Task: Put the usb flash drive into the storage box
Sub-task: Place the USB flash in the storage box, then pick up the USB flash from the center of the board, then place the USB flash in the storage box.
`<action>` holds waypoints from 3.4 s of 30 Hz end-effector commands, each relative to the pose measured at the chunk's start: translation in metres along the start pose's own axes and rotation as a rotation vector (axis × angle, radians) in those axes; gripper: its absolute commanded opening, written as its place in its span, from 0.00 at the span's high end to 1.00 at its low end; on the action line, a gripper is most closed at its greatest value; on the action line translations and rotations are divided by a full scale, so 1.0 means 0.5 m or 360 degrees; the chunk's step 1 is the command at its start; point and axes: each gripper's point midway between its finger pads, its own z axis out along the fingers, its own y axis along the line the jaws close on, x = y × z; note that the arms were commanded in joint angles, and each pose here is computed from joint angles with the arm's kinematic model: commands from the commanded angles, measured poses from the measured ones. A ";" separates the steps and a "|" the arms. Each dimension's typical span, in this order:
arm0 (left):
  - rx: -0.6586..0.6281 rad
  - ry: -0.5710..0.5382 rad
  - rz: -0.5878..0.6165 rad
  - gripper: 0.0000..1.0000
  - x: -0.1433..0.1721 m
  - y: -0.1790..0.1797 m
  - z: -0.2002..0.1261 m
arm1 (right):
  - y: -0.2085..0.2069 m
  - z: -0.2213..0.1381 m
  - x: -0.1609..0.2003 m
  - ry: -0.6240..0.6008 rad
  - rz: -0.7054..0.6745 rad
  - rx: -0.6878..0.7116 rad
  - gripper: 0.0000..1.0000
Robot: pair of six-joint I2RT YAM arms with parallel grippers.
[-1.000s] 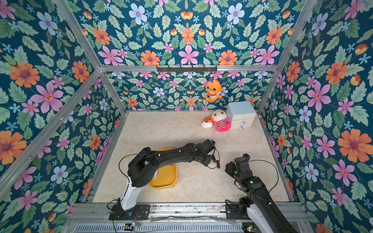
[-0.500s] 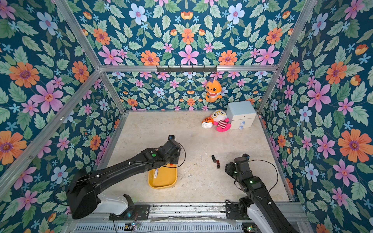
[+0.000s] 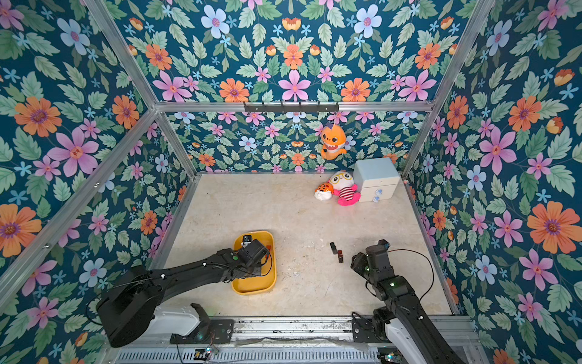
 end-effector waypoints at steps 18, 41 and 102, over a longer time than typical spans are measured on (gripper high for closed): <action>0.0176 -0.0205 -0.0001 0.38 -0.106 -0.031 -0.159 | 0.010 0.017 0.004 0.0166 -0.0067 0.0106 0.38; 0.0473 -0.0428 0.0027 0.36 -0.108 -0.009 -0.263 | 0.060 0.091 0.037 0.0624 -0.0600 0.0558 0.47; 0.0116 -0.0722 -0.0334 0.27 -0.151 0.138 -0.298 | 0.585 0.103 0.454 0.0844 -0.0940 -0.0023 0.89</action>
